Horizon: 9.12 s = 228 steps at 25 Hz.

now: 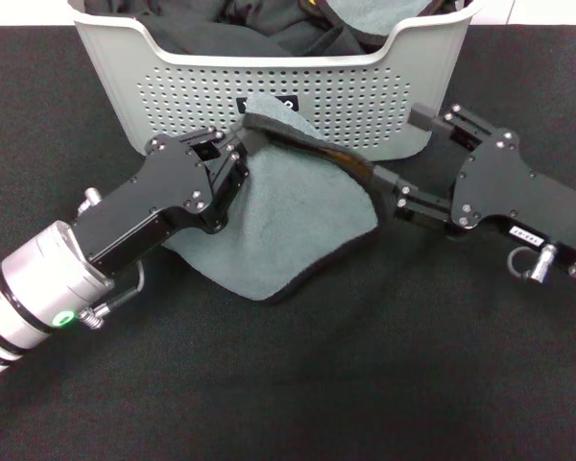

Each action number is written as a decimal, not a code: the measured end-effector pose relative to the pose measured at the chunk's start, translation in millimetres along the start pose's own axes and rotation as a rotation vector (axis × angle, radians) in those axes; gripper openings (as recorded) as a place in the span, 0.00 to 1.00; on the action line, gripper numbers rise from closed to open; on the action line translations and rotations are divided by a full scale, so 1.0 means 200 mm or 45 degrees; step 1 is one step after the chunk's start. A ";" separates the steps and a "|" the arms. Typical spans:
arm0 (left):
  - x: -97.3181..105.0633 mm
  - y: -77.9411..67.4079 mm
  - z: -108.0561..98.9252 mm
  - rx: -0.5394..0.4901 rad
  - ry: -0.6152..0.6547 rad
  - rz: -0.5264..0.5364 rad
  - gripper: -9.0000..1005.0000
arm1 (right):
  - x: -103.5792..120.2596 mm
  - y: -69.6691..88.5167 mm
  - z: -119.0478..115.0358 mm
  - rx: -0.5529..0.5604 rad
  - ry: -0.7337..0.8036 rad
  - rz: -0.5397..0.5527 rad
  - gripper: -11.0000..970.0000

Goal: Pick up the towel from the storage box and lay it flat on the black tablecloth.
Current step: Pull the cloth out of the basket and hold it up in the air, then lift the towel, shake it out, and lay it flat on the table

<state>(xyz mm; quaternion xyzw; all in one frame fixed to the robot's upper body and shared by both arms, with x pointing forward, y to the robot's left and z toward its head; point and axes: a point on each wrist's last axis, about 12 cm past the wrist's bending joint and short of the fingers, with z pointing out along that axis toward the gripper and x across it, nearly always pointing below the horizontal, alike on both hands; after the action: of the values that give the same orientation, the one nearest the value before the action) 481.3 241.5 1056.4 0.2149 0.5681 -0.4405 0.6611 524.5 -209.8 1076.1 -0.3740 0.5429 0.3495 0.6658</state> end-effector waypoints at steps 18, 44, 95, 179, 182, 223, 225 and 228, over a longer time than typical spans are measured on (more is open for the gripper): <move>-0.01 -0.03 0.02 0.084 -0.005 0.029 0.04 | 0.04 0.02 0.09 -0.063 0.113 -0.040 0.80; 0.00 -0.03 0.00 0.070 -0.008 0.025 0.04 | 0.08 0.06 0.17 0.000 0.292 -0.288 0.79; 0.02 -0.01 -0.05 -0.044 0.012 0.035 0.05 | 0.00 0.20 0.00 0.148 0.123 -0.541 0.78; 0.10 -0.05 -0.11 -0.067 0.084 0.030 0.06 | -0.10 0.17 0.12 0.077 -0.032 -0.604 0.02; 0.12 -0.07 -0.12 -0.039 0.117 0.030 0.06 | -0.14 0.15 0.18 0.053 -0.063 -0.653 0.02; 0.18 -0.12 -0.15 -0.062 0.158 -0.055 0.62 | -0.45 0.05 0.63 -0.130 -0.224 -1.234 0.03; 0.17 -0.11 -0.16 -0.075 0.157 -0.060 0.63 | -0.48 0.06 0.60 -0.088 -0.254 -1.246 0.02; 0.17 -0.10 -0.16 -0.101 0.144 -0.056 0.64 | -0.50 0.08 0.51 -0.032 -0.267 -1.256 0.02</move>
<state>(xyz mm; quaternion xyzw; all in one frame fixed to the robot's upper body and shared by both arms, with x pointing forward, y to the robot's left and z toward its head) 444.9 245.0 1020.8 0.2007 0.6259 -0.4193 0.6262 541.0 -118.9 1185.9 -0.5568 0.2274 0.0353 0.7981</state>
